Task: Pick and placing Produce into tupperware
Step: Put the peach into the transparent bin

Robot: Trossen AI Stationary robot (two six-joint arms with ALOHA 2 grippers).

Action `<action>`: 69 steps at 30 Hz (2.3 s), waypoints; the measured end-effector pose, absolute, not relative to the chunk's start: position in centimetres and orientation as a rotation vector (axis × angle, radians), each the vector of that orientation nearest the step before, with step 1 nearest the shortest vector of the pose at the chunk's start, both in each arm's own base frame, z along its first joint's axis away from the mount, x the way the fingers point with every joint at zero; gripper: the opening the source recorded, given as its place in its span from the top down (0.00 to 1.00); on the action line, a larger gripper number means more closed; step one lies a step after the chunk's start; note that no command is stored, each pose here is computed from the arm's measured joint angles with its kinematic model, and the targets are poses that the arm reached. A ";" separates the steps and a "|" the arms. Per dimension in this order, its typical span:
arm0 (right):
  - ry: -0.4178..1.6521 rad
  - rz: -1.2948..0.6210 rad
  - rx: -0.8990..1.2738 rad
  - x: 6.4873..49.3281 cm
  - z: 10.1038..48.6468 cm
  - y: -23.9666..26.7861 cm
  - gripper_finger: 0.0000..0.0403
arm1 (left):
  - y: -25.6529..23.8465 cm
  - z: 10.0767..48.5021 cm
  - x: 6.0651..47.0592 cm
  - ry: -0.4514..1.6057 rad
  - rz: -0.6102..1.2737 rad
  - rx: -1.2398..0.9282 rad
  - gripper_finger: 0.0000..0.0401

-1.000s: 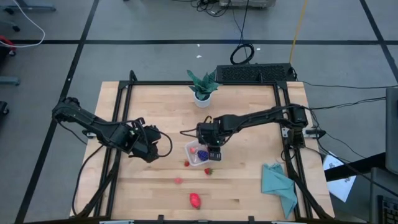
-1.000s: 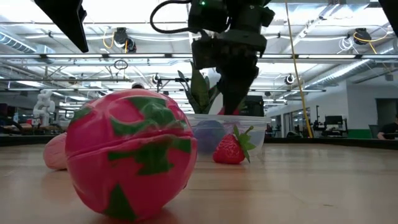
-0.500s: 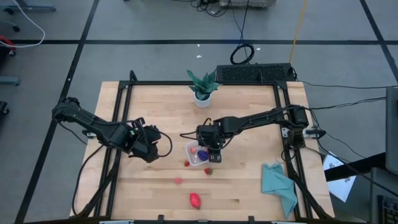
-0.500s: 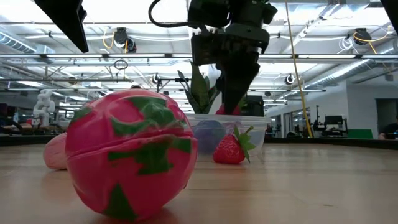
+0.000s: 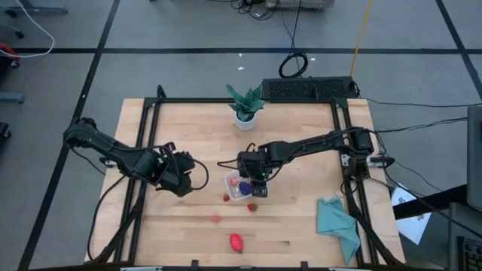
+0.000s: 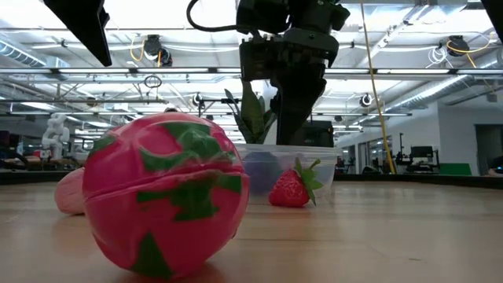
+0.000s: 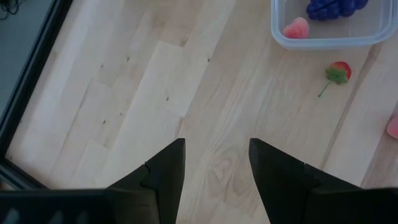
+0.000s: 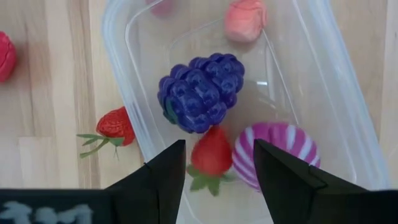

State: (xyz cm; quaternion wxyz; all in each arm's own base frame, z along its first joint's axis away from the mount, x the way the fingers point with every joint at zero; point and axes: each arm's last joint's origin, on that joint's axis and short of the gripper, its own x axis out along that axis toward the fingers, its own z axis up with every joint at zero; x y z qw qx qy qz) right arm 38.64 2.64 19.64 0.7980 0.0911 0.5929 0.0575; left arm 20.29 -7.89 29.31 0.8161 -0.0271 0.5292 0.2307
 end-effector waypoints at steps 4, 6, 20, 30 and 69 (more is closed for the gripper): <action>1.270 0.127 0.191 38.7 19.6 2.6 0.55 | -7.9 29.3 20.3 1.129 0.492 -0.058 0.54; 1.265 0.132 0.185 38.7 19.7 2.6 0.55 | -7.9 29.3 20.3 1.128 0.492 -0.058 0.54; 1.141 0.182 0.118 39.8 20.4 2.7 0.55 | -7.9 29.3 20.3 1.129 0.489 -0.053 0.54; 1.031 0.183 -0.015 41.0 24.2 2.5 0.55 | -7.9 29.3 20.3 1.123 0.505 -0.078 0.54; 0.864 -0.157 0.018 28.8 38.6 0.7 0.55 | -16.7 22.6 26.6 1.123 0.154 -0.230 0.54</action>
